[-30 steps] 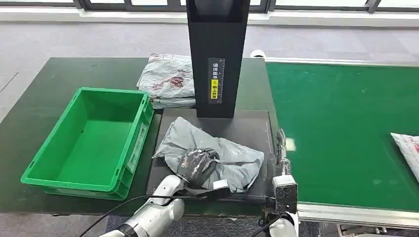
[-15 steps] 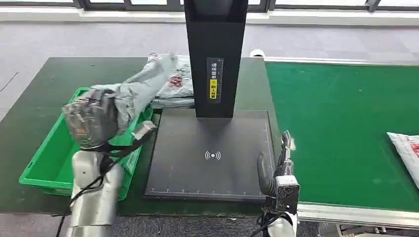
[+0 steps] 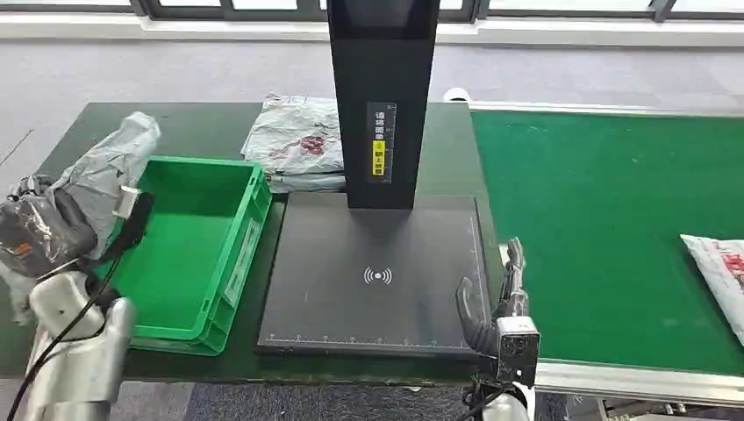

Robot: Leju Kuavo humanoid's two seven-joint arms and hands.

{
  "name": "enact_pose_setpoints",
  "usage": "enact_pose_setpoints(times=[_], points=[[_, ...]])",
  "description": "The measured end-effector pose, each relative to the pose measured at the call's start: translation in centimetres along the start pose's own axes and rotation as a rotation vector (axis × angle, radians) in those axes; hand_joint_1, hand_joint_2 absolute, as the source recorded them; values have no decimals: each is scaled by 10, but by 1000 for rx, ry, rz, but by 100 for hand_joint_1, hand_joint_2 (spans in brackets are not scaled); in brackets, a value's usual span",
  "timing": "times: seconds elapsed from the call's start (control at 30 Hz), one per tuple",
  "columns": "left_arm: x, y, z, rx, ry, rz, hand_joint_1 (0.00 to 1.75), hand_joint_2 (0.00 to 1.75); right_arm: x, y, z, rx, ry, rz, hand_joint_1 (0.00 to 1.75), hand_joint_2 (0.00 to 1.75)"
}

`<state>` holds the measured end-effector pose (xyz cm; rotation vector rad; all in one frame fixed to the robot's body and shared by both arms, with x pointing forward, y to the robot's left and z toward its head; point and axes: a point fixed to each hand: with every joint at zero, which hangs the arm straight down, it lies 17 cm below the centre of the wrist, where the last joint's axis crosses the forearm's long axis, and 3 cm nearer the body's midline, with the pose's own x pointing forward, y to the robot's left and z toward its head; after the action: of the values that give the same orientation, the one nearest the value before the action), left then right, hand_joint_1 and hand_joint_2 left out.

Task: Moved the parcel from conveyor to table for the left to box.

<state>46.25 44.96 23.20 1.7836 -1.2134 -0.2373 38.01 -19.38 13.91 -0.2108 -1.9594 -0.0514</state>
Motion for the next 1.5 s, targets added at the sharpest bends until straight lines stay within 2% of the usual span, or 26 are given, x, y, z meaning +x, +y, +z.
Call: enact_pose_setpoints(times=[0.03, 0.07, 0.1, 0.17, 0.23, 0.27, 0.3, 0.43, 0.53, 0.57, 0.73, 0.87, 0.9, 1.07, 1.1, 1.13, 1.23, 1.3, 1.43, 1.5], points=[[4, -23, 17, -65, 37, -31, 171, 175, -1, -1, 1, 0, 5, 2, 0, 175], [17, -52, 36, -145, -23, -89, 37, 175, -3, -1, 3, 1, 10, 4, 0, 175], [29, -71, 51, -203, -73, -119, 0, 175, -3, -1, 4, 3, 10, 5, 0, 175], [50, -92, 57, -262, -205, -143, 0, 175, -2, -2, 4, 7, 6, 7, 0, 175], [78, -126, 79, -398, -422, -139, 0, 175, -1, -2, 6, 12, 7, 5, 0, 175], [85, -131, 82, -421, -457, -131, 0, 175, -2, -2, 7, 15, 8, 5, 0, 175], [92, -145, 97, -489, -523, -117, 0, 175, -2, -2, 8, 20, 8, 4, 0, 175], [107, -163, 117, -615, -582, -22, 0, 175, 1, -3, 8, 26, 2, 5, 0, 175], [116, -159, 113, -625, -522, 119, 0, 175, 2, -5, 11, 26, 5, 12, 0, 175], [119, -155, 108, -611, -496, 180, 0, 0, 2, -5, 12, 25, 7, 14, 0, 175], [126, -115, 69, -451, -341, 553, 0, 0, 0, -9, 15, 9, 22, 20, 0, 175], [107, -82, 43, -283, -196, 786, 0, 0, -1, -12, 15, -5, 24, 11, 0, 175], [104, -74, 40, -245, -182, 826, 0, 0, -1, -12, 14, -7, 23, 9, 0, 0], [79, -36, 30, -59, -103, 991, 0, 0, -6, -15, 12, -22, 26, 7, 0, 0], [77, -33, 31, -50, -98, 997, 0, 175, -7, -15, 12, -21, 28, 8, 0, 0], [74, -31, 31, -39, -87, 1009, 0, 175, -9, -15, 12, -21, 30, 7, 0, 175], [76, -30, 36, -69, -59, 1120, 0, 175, -13, -16, 12, -23, 39, 13, 0, 175], [99, -37, 48, -180, -76, 1237, 0, 175, -17, -18, 12, -24, 45, 22, 0, 175], [176, -36, 97, -426, -262, 1321, 0, 175, -19, -6, 4, 35, 41, 27, 0, 175], [207, -32, 129, -532, -322, 1354, 0, 175, -18, 3, -5, 76, 37, 28, 0, 175]])
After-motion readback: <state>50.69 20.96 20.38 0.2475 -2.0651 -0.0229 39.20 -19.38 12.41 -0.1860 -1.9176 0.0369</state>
